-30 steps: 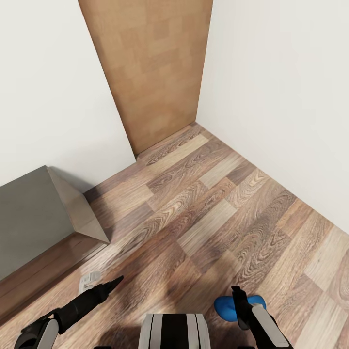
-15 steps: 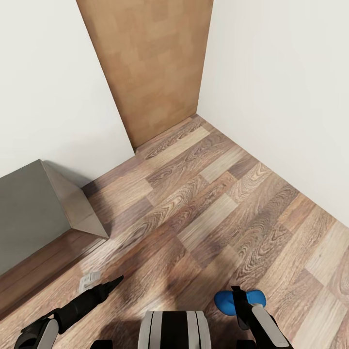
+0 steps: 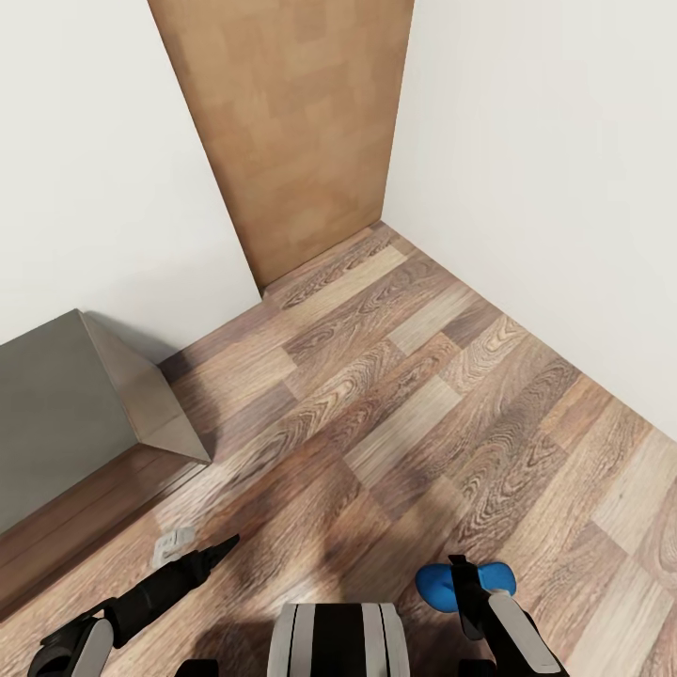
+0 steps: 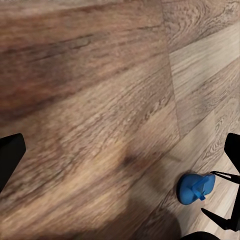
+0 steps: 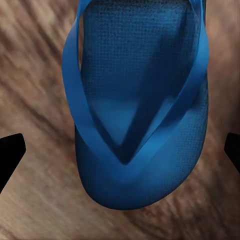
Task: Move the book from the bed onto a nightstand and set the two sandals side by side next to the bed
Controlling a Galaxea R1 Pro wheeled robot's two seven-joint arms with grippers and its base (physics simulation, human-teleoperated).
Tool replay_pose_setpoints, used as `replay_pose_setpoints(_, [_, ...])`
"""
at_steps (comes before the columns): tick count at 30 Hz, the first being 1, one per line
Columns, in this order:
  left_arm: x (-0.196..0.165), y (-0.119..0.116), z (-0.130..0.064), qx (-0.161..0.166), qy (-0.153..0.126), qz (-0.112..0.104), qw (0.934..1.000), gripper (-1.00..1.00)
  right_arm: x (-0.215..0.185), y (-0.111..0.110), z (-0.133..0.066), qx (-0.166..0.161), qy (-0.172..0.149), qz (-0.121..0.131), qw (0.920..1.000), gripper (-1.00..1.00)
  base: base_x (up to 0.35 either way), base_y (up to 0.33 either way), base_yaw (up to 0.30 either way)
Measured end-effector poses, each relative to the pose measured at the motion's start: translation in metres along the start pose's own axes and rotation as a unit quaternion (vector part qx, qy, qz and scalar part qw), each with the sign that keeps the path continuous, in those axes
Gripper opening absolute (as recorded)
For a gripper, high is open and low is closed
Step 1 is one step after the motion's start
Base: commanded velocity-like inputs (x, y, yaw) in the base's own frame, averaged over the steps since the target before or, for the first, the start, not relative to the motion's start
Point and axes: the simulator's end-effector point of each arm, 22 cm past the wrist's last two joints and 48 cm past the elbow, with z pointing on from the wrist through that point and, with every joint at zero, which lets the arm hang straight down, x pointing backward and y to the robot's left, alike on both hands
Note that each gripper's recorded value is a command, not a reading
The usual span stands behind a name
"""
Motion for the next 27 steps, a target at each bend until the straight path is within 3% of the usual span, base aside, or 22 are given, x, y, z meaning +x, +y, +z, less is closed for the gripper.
replay_pose_setpoints(21, [0.0, -0.0001, 0.0001, 0.0, 0.0, 0.0, 1.0, 1.0, 0.0, 0.0, 0.0, 0.0, 0.0, 0.0, 1.0, 1.0, 0.01, 0.0, 0.0])
replay_pose_setpoints(27, [0.0067, 0.0067, 0.0028, -0.005, 0.007, -0.005, 0.9999, 1.0, 0.0008, -0.0091, 0.0055, 0.01, 0.001, 0.0, 0.9999, 1.0, 0.0, 0.0, 0.0])
